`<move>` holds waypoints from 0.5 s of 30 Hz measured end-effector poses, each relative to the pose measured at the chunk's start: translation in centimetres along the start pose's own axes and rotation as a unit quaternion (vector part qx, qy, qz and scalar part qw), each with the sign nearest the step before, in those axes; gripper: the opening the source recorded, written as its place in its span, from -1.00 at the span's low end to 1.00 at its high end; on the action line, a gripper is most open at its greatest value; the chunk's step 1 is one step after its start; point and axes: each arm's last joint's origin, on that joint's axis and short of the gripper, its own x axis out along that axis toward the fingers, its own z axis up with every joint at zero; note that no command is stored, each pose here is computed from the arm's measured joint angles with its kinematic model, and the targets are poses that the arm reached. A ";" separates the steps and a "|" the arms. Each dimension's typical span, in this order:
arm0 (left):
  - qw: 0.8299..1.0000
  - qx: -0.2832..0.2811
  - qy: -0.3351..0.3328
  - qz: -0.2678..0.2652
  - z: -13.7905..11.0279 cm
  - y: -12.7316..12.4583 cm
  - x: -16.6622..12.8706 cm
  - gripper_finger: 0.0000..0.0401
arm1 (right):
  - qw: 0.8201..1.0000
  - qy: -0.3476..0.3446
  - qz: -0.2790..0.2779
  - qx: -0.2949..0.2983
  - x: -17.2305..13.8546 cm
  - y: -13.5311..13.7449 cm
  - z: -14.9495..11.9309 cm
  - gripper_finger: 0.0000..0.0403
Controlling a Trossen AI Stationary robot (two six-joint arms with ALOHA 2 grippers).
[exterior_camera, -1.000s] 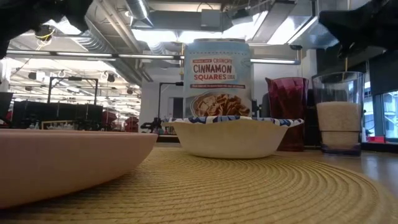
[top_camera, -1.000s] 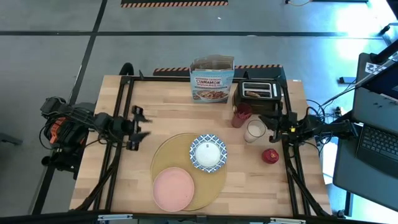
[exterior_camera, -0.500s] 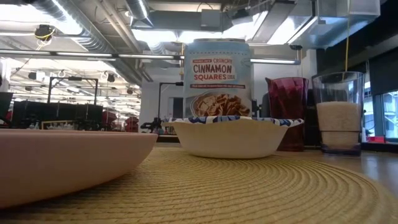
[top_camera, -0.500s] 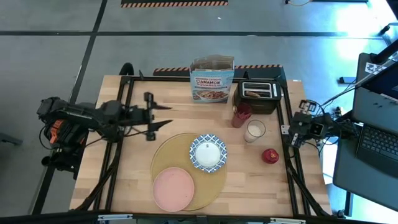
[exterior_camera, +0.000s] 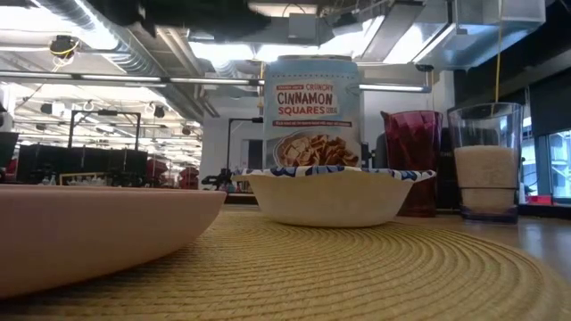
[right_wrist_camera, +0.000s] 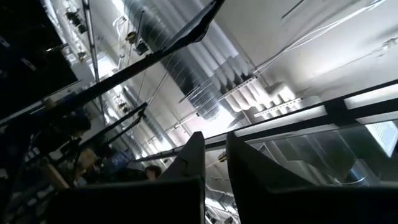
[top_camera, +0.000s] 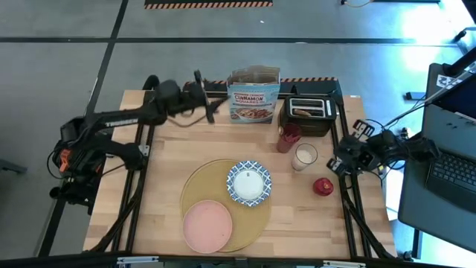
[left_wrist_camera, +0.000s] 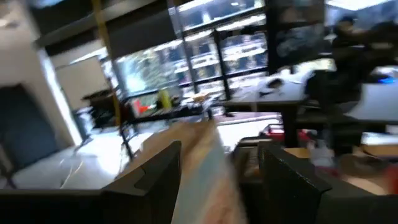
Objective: Arrange a breakfast setting
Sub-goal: Pour the cereal from the cereal box into the white pattern bowl
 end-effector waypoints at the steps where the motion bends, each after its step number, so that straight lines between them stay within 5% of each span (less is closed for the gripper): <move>1: 1.000 -0.016 0.004 0.000 -0.6 0.9 0.2 0.00 | 1.000 0.003 0.005 0.001 0.3 0.1 -0.1 -0.81; 6: 0.994 -0.086 0.040 -0.046 -4.0 3.7 1.1 0.00 | 0.999 0.017 0.024 -0.016 1.3 0.4 -0.6 -0.81; 15: 0.987 -0.078 0.114 -0.088 -10.1 3.8 3.2 0.00 | 0.999 0.016 0.024 -0.021 1.8 0.1 -0.5 -0.81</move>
